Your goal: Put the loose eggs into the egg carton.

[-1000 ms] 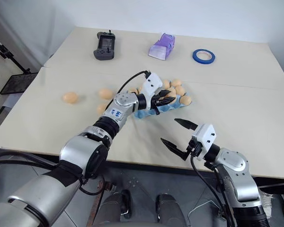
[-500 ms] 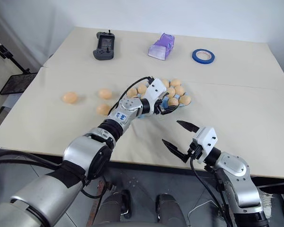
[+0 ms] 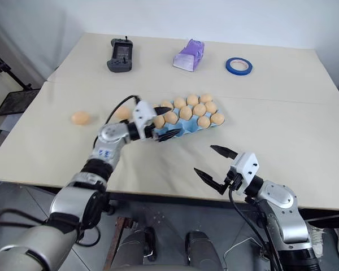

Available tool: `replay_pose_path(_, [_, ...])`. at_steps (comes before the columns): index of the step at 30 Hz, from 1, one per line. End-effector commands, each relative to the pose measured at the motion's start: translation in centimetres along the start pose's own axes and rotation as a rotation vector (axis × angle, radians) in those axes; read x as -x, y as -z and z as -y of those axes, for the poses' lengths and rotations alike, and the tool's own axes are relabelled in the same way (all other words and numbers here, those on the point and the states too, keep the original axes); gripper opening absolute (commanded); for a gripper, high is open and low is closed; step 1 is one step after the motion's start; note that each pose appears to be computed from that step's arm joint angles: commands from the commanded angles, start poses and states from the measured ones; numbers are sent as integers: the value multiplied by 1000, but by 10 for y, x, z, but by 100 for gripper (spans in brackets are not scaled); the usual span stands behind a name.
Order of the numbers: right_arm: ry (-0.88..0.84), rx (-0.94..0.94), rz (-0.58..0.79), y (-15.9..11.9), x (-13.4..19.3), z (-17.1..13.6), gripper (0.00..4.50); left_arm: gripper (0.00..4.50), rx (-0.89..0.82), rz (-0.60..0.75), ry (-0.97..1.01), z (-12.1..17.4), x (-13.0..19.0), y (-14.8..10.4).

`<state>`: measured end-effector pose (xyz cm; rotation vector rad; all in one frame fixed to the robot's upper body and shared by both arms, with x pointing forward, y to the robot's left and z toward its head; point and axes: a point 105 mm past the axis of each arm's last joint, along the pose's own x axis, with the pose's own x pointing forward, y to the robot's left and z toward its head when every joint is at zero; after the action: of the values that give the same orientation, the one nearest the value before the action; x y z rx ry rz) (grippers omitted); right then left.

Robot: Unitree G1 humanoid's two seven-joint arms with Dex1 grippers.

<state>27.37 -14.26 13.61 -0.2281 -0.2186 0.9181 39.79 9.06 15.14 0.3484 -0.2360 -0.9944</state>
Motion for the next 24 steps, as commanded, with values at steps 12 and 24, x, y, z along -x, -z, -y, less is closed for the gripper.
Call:
replay_pose_path(12, [-116, 36, 64, -13, -15, 17, 450, 430, -21, -52, -93, 46, 107, -17])
replay_pose_path(24, [-94, 63, 87, -1, -22, 30, 450, 430, -86, -47, -79, 81, 68, -4])
